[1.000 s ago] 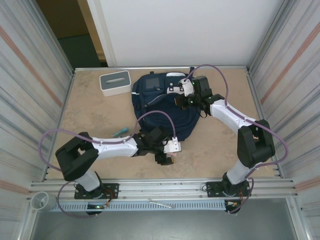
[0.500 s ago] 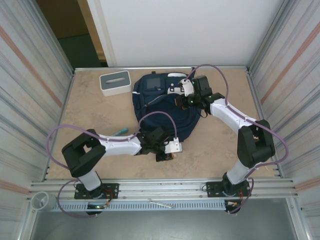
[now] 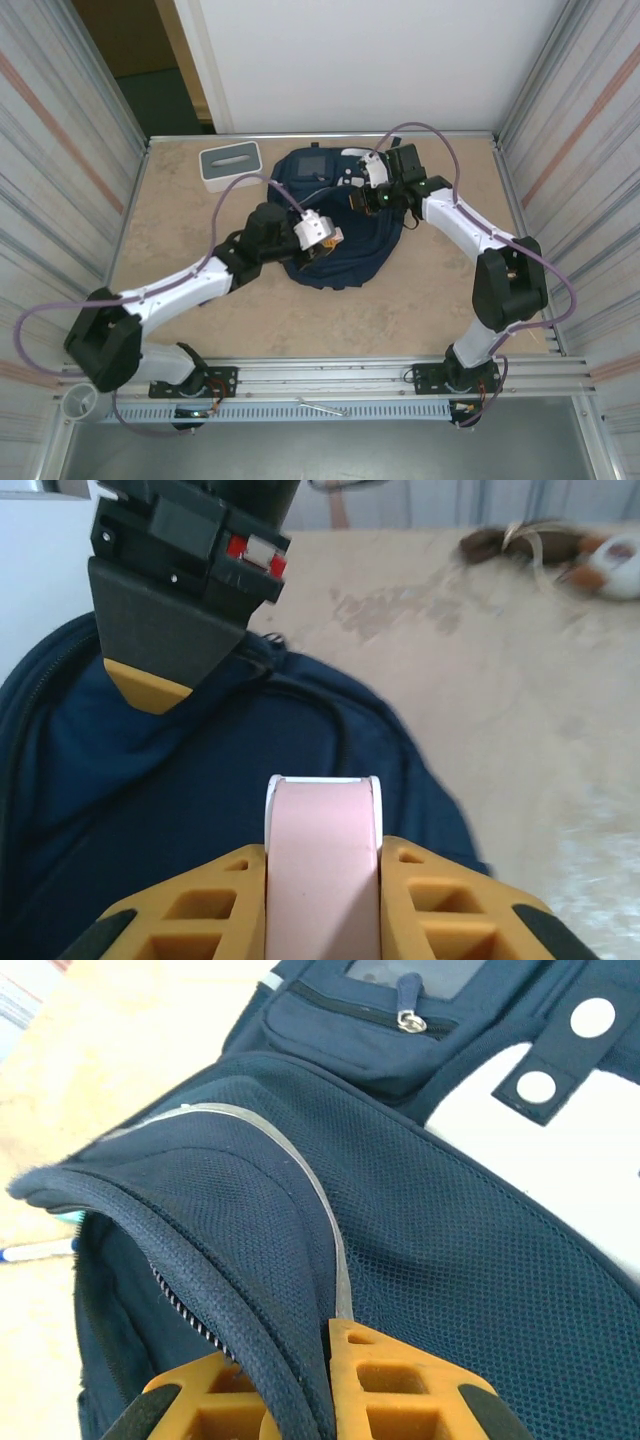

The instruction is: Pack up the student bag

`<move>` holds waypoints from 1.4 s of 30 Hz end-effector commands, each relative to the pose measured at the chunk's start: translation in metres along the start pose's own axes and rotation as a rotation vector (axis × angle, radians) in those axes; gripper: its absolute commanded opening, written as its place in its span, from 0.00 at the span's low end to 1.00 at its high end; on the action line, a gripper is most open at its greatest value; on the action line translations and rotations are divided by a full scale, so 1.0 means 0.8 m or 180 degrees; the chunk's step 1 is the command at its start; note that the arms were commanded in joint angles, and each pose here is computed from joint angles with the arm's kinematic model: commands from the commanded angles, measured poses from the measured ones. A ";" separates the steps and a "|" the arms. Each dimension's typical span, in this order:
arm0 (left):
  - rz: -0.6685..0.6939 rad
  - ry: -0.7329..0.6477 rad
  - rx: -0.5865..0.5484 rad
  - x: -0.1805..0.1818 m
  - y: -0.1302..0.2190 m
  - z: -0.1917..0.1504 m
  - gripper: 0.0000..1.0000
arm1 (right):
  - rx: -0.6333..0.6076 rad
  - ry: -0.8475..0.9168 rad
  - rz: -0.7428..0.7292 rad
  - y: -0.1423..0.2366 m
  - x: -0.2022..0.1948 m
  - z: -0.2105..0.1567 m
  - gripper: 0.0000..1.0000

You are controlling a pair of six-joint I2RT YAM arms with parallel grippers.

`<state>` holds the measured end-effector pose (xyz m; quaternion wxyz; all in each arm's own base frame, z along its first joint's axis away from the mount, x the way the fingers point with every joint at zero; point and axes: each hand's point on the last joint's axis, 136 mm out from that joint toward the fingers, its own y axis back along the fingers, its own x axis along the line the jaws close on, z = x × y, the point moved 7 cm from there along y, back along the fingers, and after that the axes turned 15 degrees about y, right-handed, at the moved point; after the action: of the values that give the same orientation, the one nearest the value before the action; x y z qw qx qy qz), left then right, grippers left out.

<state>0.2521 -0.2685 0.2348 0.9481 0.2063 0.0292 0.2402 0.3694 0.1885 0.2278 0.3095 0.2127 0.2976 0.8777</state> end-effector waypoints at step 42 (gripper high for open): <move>0.3161 0.3528 0.2025 0.061 0.180 -0.219 0.88 | -0.0347 -0.0106 0.0398 0.008 -0.024 0.014 0.00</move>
<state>0.2117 -0.0778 0.1415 0.5327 0.2908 0.4498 0.6553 0.3821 0.1757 0.2212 0.2703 0.2512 0.2639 0.8912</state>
